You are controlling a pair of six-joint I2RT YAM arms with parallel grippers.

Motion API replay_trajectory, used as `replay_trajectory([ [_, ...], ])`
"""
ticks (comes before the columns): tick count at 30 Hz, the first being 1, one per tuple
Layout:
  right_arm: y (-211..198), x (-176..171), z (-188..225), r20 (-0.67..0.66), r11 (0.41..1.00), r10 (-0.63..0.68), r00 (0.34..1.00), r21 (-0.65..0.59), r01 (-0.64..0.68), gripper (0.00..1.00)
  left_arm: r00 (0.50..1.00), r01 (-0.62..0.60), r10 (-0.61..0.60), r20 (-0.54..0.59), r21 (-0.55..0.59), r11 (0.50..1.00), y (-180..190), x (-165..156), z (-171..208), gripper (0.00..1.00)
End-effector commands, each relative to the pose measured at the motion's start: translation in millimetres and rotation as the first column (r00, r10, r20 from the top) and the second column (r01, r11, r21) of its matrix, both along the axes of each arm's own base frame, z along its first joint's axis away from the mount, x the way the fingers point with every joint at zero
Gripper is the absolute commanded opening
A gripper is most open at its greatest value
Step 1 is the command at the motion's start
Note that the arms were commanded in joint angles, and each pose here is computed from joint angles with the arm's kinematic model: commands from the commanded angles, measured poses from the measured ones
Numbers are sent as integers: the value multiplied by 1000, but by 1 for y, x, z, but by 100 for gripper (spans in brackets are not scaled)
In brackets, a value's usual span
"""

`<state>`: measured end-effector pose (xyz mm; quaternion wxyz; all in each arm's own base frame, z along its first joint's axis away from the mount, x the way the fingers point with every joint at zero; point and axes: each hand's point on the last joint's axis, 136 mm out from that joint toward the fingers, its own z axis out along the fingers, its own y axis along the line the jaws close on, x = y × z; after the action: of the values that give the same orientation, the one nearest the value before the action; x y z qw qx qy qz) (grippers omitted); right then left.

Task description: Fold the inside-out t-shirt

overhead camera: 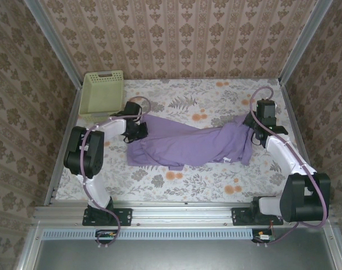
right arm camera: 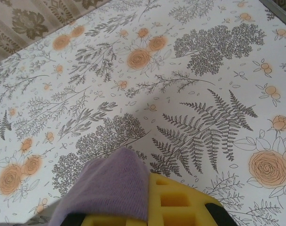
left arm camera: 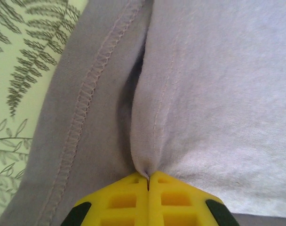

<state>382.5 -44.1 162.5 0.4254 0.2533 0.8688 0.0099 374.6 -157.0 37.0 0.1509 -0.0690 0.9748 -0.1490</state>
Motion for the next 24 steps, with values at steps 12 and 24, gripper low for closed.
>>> replay_trajectory([
  [12, -20, -50, -85, -230, 950, -191, 954, 202, 239, 12, 966, 29, -3, 259, -96, 995, 7, -29, 101, 0],
  [24, -26, -71, -107, -295, 950, -199, 934, 177, 258, 43, 992, 71, -65, 107, -56, 996, 4, -38, 49, 0],
])
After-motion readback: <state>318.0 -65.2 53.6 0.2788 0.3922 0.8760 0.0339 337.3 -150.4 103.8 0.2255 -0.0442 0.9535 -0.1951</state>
